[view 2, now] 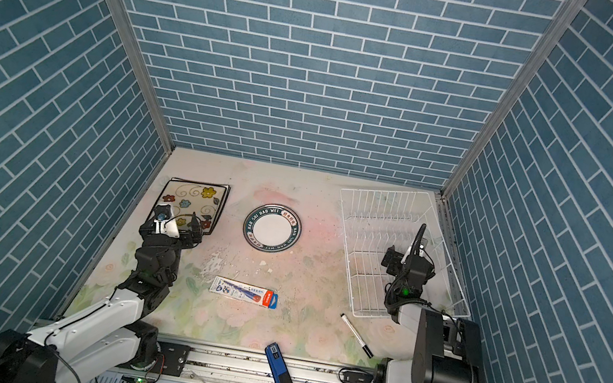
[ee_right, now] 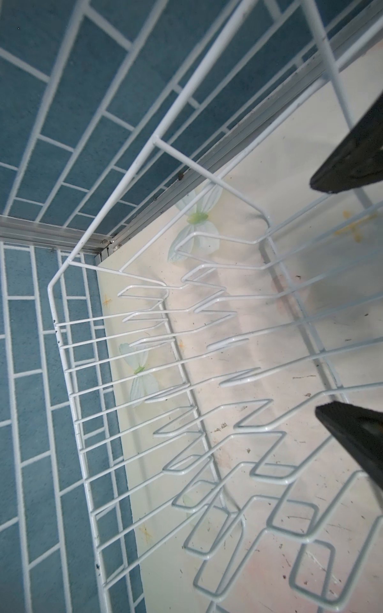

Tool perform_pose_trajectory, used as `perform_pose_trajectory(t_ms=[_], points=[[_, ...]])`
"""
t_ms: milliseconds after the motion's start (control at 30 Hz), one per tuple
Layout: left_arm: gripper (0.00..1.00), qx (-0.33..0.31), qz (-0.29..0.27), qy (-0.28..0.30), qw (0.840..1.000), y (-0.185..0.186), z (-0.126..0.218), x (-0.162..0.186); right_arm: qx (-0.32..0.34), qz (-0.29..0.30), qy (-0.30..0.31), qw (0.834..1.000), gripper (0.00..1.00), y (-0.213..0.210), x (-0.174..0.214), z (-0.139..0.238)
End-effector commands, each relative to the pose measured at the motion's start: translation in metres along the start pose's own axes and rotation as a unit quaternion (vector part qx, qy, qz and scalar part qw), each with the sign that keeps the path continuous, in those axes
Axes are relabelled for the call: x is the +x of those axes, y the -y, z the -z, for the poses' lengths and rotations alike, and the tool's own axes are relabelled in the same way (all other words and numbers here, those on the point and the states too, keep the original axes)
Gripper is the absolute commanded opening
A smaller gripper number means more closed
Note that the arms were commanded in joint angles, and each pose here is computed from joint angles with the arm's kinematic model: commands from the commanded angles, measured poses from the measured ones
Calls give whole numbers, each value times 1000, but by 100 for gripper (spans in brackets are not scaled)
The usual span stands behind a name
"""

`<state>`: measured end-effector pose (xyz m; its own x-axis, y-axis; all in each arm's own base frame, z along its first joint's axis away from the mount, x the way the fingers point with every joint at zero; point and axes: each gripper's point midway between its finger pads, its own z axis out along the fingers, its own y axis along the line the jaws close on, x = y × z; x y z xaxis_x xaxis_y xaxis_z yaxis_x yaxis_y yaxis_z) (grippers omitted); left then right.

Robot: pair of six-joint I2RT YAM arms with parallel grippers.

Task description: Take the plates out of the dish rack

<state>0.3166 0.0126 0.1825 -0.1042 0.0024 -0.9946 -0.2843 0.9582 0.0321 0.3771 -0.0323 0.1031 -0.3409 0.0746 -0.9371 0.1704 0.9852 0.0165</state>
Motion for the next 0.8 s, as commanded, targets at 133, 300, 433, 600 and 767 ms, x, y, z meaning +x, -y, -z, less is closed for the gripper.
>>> perform_pose_trajectory(t_ms=[133, 300, 433, 600, 767], points=[[100, -16, -16, 4, 1000, -4, -5, -1, -22, 25, 33, 999, 99, -7, 1, -3], [100, -17, -25, -3, 1000, -3, -8, 6, -30, 30, 23, 999, 99, -10, 8, -8], [100, -26, -34, -3, 999, -5, -10, 9, -34, 31, 27, 999, 99, -11, 6, -9], [100, -30, -39, -3, 999, -2, -17, 15, -28, 31, 6, 999, 99, -10, 7, -16], [100, -38, -62, -9, 997, -1, -25, 18, -23, 29, -5, 999, 99, -9, 7, -20]])
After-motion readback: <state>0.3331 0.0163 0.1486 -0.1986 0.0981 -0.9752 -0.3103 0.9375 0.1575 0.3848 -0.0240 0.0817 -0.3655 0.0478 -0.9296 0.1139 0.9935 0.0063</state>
